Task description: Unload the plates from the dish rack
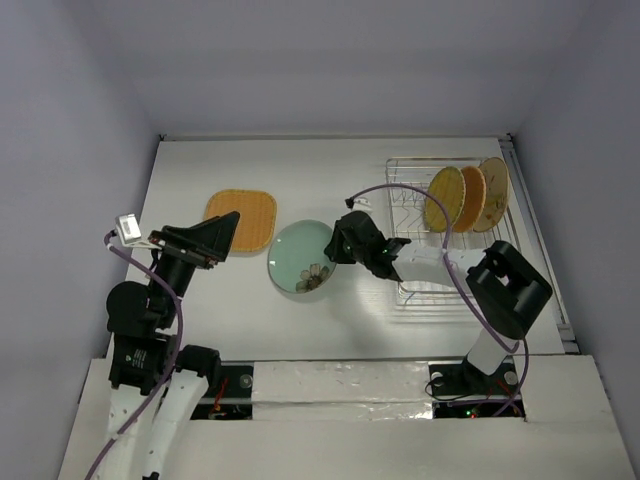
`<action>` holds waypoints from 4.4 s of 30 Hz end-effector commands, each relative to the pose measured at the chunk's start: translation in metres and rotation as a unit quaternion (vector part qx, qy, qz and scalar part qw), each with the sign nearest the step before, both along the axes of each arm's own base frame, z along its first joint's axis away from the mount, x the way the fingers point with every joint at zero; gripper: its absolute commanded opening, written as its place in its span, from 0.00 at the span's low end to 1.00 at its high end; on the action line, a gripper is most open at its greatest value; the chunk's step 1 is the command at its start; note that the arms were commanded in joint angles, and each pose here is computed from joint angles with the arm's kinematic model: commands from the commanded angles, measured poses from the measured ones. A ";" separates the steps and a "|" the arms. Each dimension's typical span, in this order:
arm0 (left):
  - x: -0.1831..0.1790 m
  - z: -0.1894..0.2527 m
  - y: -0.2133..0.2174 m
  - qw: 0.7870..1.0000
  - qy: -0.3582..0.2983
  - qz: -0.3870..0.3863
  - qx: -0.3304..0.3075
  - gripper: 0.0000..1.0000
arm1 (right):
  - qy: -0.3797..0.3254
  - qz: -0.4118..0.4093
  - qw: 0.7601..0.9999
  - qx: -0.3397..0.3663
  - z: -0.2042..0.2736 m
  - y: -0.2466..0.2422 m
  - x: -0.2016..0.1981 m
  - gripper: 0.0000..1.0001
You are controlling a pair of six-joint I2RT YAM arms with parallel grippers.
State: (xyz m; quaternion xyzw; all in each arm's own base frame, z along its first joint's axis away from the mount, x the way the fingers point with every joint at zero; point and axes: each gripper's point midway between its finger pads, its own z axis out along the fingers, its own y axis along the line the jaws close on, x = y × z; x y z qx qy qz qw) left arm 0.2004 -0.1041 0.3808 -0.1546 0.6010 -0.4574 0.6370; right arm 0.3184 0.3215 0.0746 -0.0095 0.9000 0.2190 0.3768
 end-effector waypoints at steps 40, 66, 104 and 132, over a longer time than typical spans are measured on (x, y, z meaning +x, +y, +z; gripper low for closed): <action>0.007 -0.033 0.025 0.988 0.019 0.078 0.133 0.99 | 0.025 -0.027 0.997 -0.073 0.009 -0.035 -0.075 0.57; 0.012 -0.083 0.012 0.974 0.047 0.032 0.221 0.37 | -0.148 -0.321 0.931 -0.096 0.191 -0.314 0.055 0.66; 0.006 -0.077 0.017 0.975 0.038 0.046 0.212 0.39 | -0.052 -0.298 0.935 -0.186 0.126 -0.337 0.106 0.39; 0.006 -0.077 0.015 0.976 0.036 0.041 0.211 0.39 | -0.186 -0.276 0.920 -0.205 0.286 -0.292 0.067 0.00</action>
